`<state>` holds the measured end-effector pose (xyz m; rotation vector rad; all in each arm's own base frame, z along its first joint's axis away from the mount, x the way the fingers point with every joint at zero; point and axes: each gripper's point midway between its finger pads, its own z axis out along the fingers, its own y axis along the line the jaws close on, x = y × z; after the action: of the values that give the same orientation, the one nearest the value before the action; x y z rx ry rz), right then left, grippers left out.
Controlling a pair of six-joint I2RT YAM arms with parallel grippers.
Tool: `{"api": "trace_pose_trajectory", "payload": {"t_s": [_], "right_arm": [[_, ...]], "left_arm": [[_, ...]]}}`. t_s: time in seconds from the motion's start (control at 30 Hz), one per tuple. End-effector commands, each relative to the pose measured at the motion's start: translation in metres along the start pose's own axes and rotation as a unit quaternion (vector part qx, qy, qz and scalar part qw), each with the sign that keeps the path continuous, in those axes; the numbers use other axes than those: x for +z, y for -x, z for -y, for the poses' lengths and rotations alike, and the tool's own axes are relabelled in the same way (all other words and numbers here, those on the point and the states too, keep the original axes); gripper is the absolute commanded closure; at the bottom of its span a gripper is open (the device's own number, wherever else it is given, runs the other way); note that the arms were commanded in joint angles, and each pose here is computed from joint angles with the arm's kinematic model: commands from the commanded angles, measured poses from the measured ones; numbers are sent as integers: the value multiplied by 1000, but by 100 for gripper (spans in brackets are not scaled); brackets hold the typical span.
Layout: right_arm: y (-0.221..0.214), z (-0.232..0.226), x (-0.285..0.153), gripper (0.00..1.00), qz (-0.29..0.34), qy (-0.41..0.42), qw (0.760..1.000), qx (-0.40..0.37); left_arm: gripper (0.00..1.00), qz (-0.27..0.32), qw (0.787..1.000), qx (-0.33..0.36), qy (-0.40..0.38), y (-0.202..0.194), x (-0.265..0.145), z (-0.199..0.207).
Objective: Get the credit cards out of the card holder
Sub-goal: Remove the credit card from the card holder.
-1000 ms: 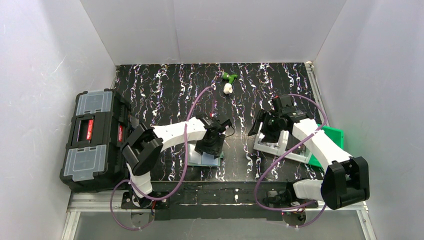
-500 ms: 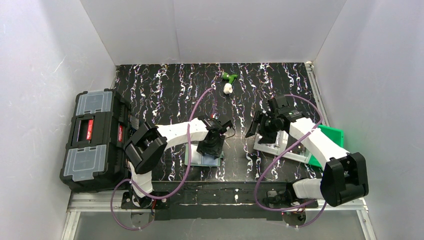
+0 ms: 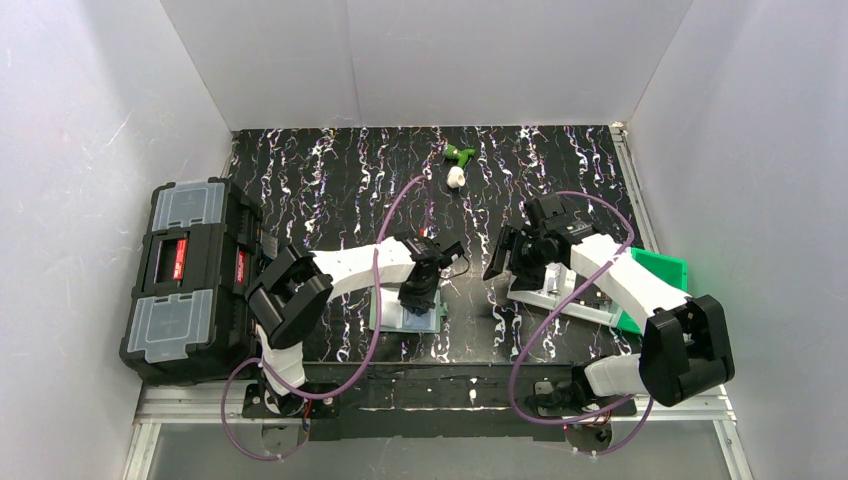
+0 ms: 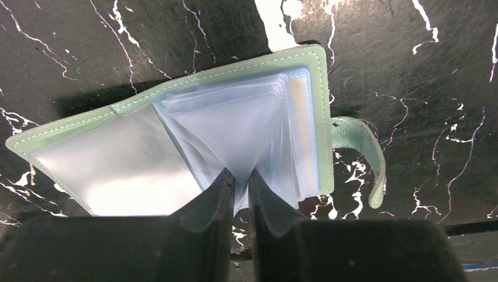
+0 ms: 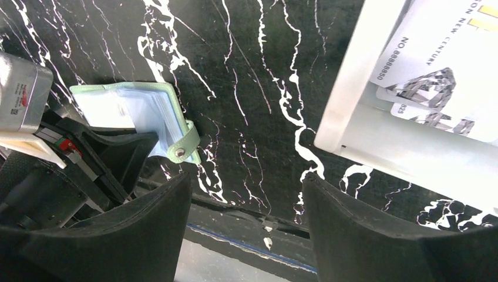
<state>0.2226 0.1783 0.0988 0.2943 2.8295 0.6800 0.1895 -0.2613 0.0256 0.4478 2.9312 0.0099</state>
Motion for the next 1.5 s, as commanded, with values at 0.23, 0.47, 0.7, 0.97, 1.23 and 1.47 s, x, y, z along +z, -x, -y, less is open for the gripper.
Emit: {"api": "trace_pose_trajectory", "payload": {"t_s": [0.23,0.47,0.7,0.97,1.23,1.47], "right_arm": [[-14,-59,5,27,-15,59,997,-47],[-39,-106,13,39,-49,102,990,-82],[-62,-136,37,39,-99,123,982,-99],[-73,-133,78,41,-144,125,979,-78],[-83,-125,93,57,-164,126,977,-55],[-85,-113,95,58,-162,105,980,-53]], "left_arm": [[100,-43,994,-73,-66,-23,25,-18],[100,-59,977,-136,-156,-24,26,-20],[100,-75,971,-154,-166,-34,32,-26],[100,-81,969,-163,-167,-38,35,-30],[100,-85,967,-167,-170,-40,36,-31],[100,-86,967,-167,-169,-41,36,-31]]}}
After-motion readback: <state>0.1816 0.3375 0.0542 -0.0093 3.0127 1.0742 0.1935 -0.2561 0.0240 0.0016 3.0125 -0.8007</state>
